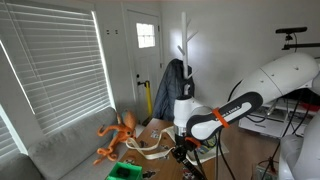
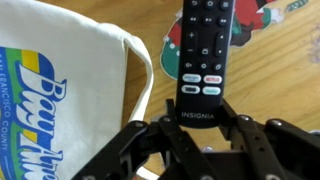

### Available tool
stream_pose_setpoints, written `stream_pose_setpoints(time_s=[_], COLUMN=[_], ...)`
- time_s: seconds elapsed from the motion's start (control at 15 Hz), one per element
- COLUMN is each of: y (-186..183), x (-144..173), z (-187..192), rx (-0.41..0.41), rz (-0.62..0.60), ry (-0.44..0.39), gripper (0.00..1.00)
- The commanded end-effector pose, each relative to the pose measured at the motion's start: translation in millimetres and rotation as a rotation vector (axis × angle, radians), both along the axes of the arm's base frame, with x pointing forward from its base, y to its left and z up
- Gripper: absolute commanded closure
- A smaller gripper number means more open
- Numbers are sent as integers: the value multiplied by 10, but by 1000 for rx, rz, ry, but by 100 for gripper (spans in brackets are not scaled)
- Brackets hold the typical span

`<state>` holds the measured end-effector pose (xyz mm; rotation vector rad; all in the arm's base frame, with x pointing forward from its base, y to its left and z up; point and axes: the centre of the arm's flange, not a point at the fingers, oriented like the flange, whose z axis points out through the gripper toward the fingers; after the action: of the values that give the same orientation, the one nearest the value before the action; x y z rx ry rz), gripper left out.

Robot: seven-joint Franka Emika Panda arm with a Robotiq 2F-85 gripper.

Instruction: Remove the remote controller from the green storage box and put it on the table

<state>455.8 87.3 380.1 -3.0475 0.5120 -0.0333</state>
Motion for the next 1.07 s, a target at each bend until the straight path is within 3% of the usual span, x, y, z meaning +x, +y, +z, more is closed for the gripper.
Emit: stream_pose_setpoints(time_s=[0.0,0.4,0.47,0.53,0.8,1.0], y=[82,137,141,144,144,197], x=[0,-45,-48,-53,-79,-234], z=[-138,-236,-243,-244,-103,466], rx=[23,4,0,-2,-13,13], rz=[39,67,66,67,66,144], ry=[43,87,93,98,78,-60], gripper=[82,82,51,31,4,0])
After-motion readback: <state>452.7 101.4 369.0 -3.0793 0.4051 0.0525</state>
